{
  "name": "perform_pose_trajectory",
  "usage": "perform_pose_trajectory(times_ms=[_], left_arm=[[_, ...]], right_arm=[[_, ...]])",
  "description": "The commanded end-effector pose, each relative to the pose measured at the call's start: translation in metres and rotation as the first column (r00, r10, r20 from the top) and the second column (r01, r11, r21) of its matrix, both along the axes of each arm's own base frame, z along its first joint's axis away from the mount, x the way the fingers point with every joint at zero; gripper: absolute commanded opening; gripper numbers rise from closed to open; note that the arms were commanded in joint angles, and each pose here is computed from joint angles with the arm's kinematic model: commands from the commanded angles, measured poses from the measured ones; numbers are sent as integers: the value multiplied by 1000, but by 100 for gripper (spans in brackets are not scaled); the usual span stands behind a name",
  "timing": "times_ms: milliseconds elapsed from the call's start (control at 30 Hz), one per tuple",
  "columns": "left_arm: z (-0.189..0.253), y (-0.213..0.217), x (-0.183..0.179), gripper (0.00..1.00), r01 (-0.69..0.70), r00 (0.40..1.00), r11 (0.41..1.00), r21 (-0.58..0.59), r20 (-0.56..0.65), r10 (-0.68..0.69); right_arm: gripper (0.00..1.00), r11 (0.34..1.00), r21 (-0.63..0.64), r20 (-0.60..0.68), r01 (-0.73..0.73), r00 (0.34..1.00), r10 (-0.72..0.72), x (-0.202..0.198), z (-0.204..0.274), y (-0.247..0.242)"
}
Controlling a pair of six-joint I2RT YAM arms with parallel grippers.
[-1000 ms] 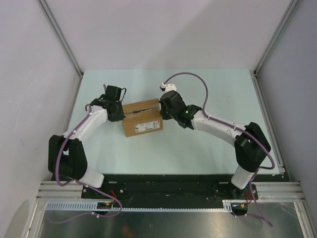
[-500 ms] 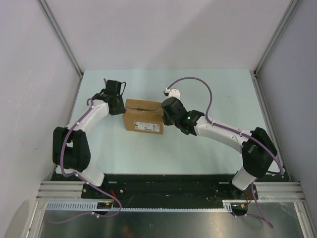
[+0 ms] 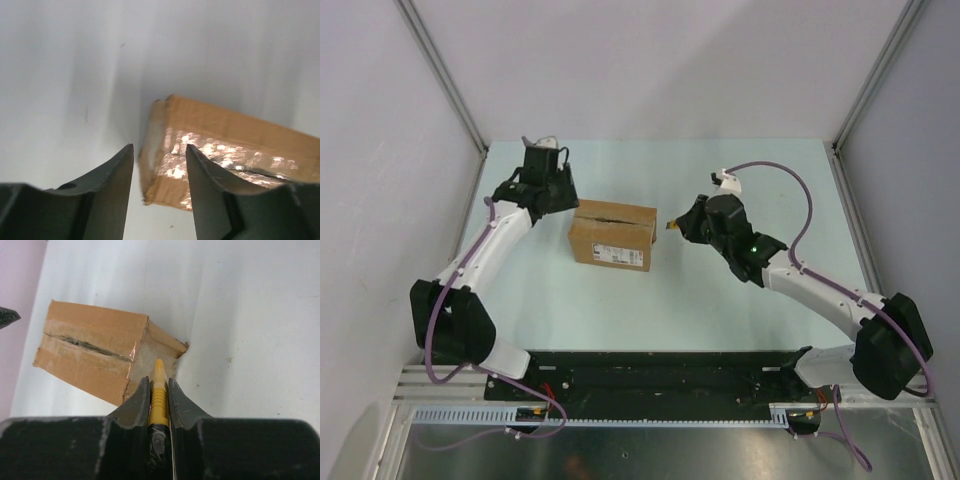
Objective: Unpack the express box
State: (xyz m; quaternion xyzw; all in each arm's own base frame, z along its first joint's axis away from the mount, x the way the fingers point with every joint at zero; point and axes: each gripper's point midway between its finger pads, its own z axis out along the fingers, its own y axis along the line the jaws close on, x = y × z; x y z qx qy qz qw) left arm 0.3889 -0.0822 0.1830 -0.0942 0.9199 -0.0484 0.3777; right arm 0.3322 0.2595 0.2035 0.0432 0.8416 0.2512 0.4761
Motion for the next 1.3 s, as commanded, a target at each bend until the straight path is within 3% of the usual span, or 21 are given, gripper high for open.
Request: perform_pose_trajectory(times_ms=[0,133,233,367,567,700,900,1267], left_arm=[[61,-40,10,55,154,976,988,-1,158,-152],[63,-110,8,68,400,903,916,32,157,-400],[56,-150,6,74,508,842,854,113,141,-520],[44,-182,6,76,578,788,789,211,107,-606],[23,-208,4,75,642,745,741,197,65,-663],[16,-206,11,73,600,774,753,269,44,-632],[4,-212,18,55,591,787,764,259,27,-617],[-17,-206,19,50,571,809,774,274,-23,-588]], right_arm=[[0,977,214,113,-19,994,-5,4,38,8],[0,951,309,118,28,991,-67,5,38,0],[0,921,384,78,74,991,-112,4,27,-7],[0,872,481,69,93,987,-144,1,23,-16],[0,817,566,39,110,986,-159,-3,13,-25],[0,797,594,27,109,988,-155,-3,8,-25],[0,774,627,36,87,989,-141,2,4,-19],[0,738,670,35,77,990,-134,12,-1,-12]])
